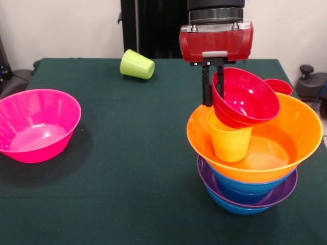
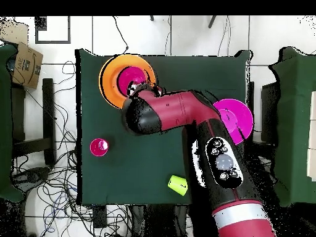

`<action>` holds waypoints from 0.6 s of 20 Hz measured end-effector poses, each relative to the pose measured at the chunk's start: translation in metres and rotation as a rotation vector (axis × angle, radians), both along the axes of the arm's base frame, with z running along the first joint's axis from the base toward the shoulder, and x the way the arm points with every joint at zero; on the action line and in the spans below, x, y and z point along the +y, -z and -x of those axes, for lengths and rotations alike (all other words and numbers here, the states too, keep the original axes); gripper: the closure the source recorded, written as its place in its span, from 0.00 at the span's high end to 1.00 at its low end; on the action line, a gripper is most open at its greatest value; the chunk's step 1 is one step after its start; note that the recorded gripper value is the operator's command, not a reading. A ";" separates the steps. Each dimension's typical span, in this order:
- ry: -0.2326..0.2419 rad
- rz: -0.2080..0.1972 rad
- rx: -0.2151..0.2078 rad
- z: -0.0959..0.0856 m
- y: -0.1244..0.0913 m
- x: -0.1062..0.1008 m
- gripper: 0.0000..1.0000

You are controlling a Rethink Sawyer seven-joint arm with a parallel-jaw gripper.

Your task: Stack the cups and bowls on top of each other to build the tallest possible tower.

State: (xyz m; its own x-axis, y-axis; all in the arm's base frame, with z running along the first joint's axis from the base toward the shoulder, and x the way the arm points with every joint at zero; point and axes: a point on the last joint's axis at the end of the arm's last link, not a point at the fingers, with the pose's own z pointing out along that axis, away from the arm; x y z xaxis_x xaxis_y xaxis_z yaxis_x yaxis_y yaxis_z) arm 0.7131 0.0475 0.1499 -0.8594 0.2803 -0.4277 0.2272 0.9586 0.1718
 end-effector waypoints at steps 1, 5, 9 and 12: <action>0.001 0.000 -0.001 0.000 0.000 0.000 0.00; 0.001 -0.002 -0.008 -0.001 -0.001 -0.001 0.00; 0.000 -0.007 -0.031 -0.004 -0.002 0.000 0.00; -0.001 -0.009 -0.042 -0.005 -0.003 0.000 0.00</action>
